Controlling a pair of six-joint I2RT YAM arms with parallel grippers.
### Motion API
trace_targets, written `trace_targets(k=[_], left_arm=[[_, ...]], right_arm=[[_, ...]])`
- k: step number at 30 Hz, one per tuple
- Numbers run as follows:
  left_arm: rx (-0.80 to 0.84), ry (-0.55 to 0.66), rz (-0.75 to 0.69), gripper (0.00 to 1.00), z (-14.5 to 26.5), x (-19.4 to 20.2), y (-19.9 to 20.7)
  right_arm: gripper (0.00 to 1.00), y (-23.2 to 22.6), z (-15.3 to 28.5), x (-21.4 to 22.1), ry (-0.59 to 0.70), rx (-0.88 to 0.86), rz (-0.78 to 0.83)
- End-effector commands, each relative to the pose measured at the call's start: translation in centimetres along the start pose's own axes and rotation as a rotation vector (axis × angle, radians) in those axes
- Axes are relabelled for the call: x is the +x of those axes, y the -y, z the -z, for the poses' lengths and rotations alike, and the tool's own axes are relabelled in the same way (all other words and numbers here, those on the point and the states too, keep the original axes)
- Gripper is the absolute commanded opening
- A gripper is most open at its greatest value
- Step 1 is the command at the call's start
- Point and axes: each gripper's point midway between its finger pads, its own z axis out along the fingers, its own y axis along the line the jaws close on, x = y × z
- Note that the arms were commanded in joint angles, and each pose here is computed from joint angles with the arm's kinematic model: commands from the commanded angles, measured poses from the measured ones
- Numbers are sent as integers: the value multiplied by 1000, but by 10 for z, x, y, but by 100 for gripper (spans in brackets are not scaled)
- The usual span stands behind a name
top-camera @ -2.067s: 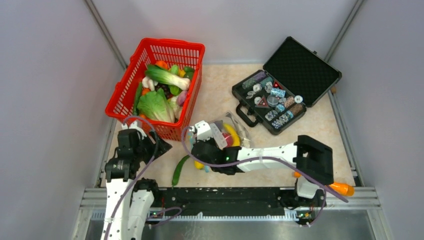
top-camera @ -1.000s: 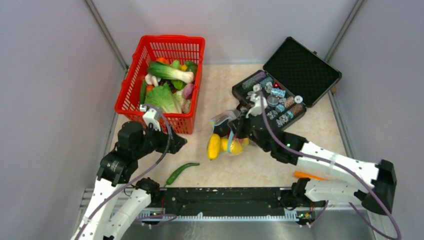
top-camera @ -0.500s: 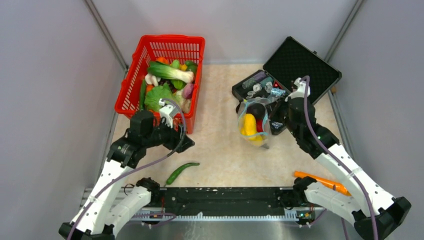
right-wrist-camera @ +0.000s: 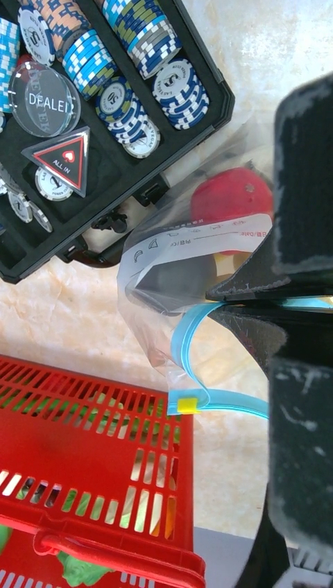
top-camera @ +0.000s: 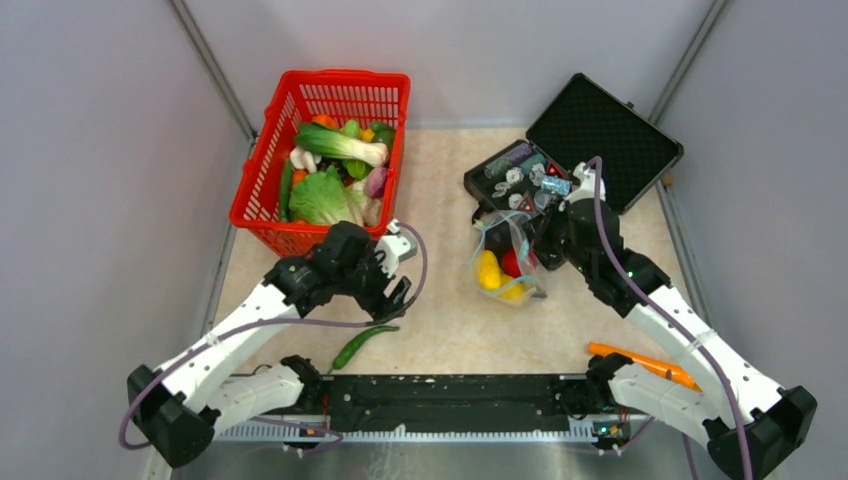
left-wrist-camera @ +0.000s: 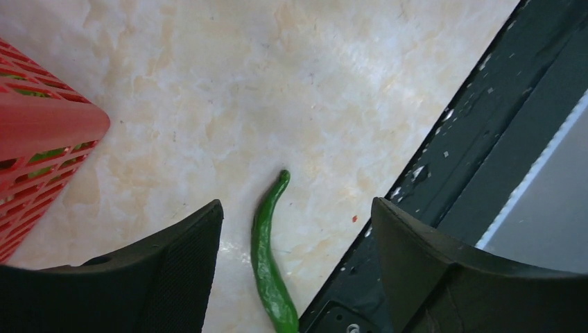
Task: Place the food in the zip-top bag and seal the zipper
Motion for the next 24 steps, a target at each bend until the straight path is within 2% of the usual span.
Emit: trace_targets(k=[1, 4, 10, 12, 20, 24], left_arm=[[-62, -121, -134, 79, -17, 17, -20], [-118, -220, -145, 78, -32, 32, -37], [-159, -536, -152, 78, -49, 87, -62], [-148, -617, -140, 71, -54, 103, -64], [-80, -590, -180, 74, -52, 111, -52], [-23, -621, -192, 73, -52, 118, -42]], right_arm=[[0, -13, 9, -18, 53, -54, -5], [0, -15, 14, -22, 66, -71, -7], [0, -17, 25, -28, 91, -86, -7], [0, -17, 27, -29, 99, -89, -10], [0, -17, 29, -31, 111, -95, -19], [0, -20, 27, -29, 108, -108, -27]])
